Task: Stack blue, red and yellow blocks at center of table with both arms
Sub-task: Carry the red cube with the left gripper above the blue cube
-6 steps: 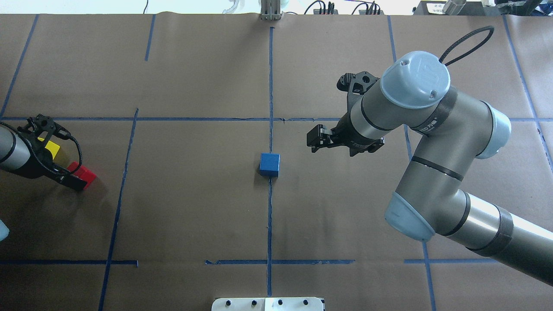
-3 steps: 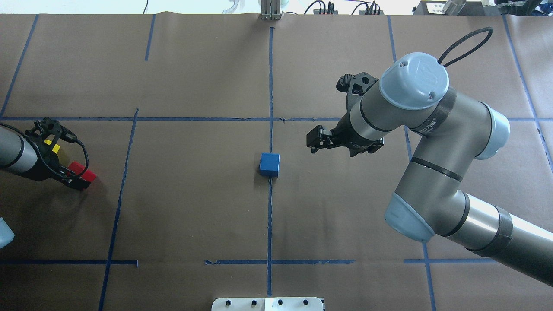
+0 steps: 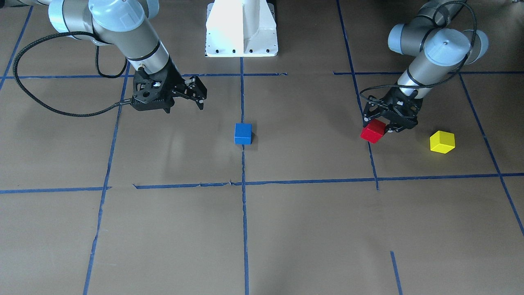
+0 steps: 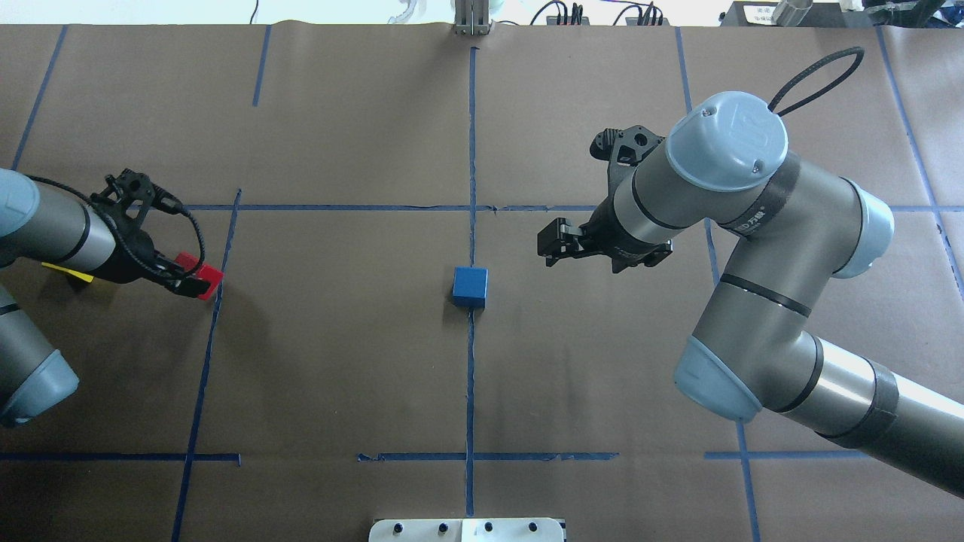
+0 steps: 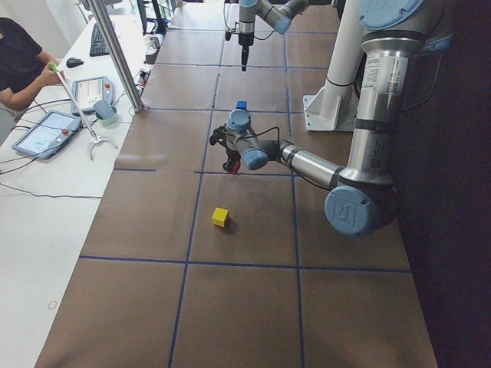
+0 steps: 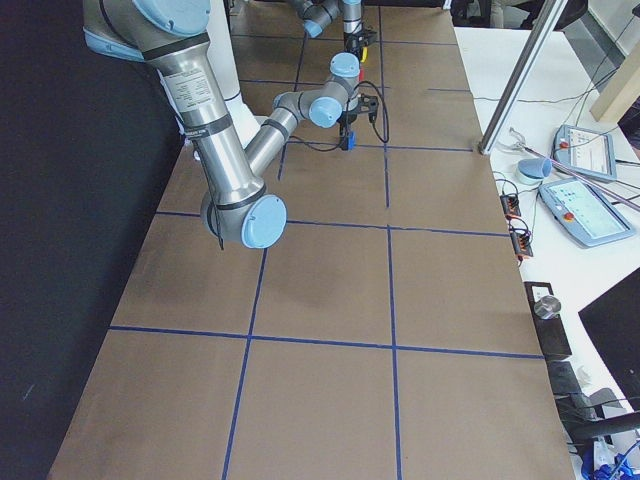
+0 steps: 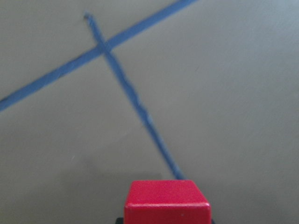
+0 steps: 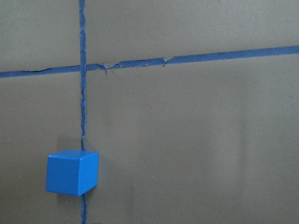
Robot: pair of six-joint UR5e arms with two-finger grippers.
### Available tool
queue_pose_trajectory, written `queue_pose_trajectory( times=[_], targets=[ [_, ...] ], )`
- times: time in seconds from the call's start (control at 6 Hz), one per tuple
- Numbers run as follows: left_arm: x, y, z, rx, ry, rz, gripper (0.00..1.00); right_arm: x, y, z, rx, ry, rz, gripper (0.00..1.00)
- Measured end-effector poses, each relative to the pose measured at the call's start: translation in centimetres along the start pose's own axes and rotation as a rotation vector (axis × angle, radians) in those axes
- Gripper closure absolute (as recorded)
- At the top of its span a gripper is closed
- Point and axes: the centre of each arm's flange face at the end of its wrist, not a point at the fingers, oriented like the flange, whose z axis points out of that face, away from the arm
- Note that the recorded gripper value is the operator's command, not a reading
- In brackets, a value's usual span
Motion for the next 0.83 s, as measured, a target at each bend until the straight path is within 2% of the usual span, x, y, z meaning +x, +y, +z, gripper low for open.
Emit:
queue_pose_trajectory(
  times=[0.17,0.33,0.5,0.83],
  targets=[
    [5.6,-3.3,0.3,-0.007,0.012,-0.07,0.97,2.9,-0.3,-1.2,0.012,0.011,0.015,0.0],
    [12.8,-6.1,0.9,-0.036,-0.008,-0.158,0.97,7.1,-0.6,-2.6,0.019,0.033,0.01,0.0],
    [19.4,-7.4,1.6,-0.054,-0.04,-0.237,0.96,11.0,-0.9,-3.8,0.015,0.055,-0.013,0.0],
    [28.2,-8.5,2.0,-0.056,-0.07,-0.354,0.95,15.3,-1.4,-4.7,-0.001,0.079,-0.045,0.0]
  ],
)
